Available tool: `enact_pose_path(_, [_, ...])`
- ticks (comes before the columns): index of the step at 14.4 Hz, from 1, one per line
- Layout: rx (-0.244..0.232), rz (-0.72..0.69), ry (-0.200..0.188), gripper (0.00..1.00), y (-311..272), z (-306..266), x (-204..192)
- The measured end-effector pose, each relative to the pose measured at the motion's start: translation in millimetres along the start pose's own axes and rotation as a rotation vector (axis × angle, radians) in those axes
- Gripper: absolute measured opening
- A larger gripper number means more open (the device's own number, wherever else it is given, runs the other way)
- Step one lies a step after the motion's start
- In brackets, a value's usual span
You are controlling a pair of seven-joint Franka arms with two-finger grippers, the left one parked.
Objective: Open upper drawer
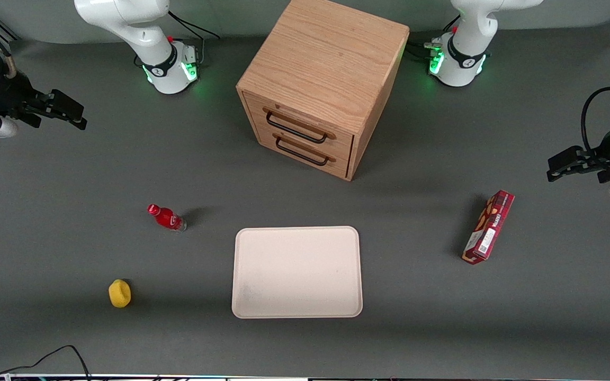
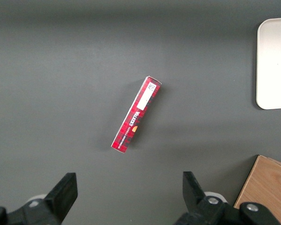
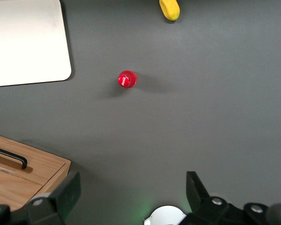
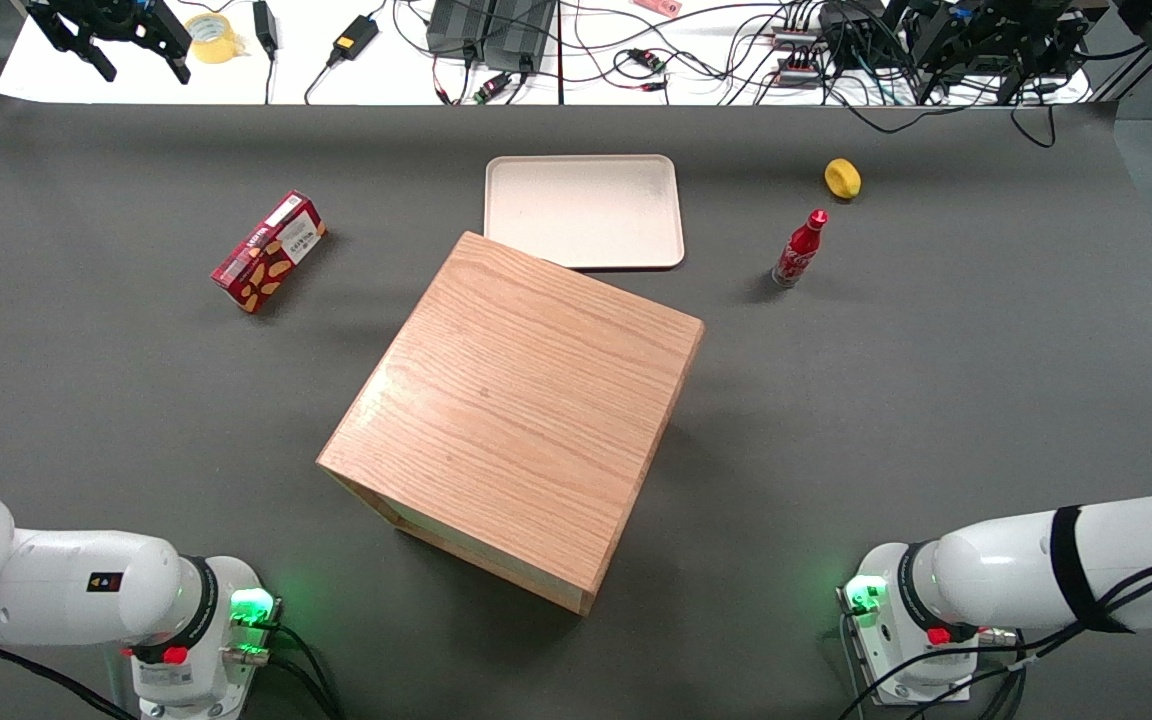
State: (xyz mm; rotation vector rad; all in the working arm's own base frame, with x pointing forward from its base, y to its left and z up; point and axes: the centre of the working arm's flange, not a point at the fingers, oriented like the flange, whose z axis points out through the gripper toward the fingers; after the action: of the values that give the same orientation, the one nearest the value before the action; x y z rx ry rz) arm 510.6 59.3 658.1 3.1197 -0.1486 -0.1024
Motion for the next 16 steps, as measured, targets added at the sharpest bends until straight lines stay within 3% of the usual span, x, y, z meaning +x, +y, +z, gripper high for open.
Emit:
enact_pose_path(9, [0.006,0.002,0.001,1.0,0,-2,0])
enact_pose_path(11, [0.048,-0.01,0.009,1.0,-7,-10,-2])
enact_pose_path(13, [0.123,-0.032,0.008,1.0,-20,-17,-6])
enact_pose_path(16, [0.204,-0.141,-0.016,1.0,-64,-18,-18])
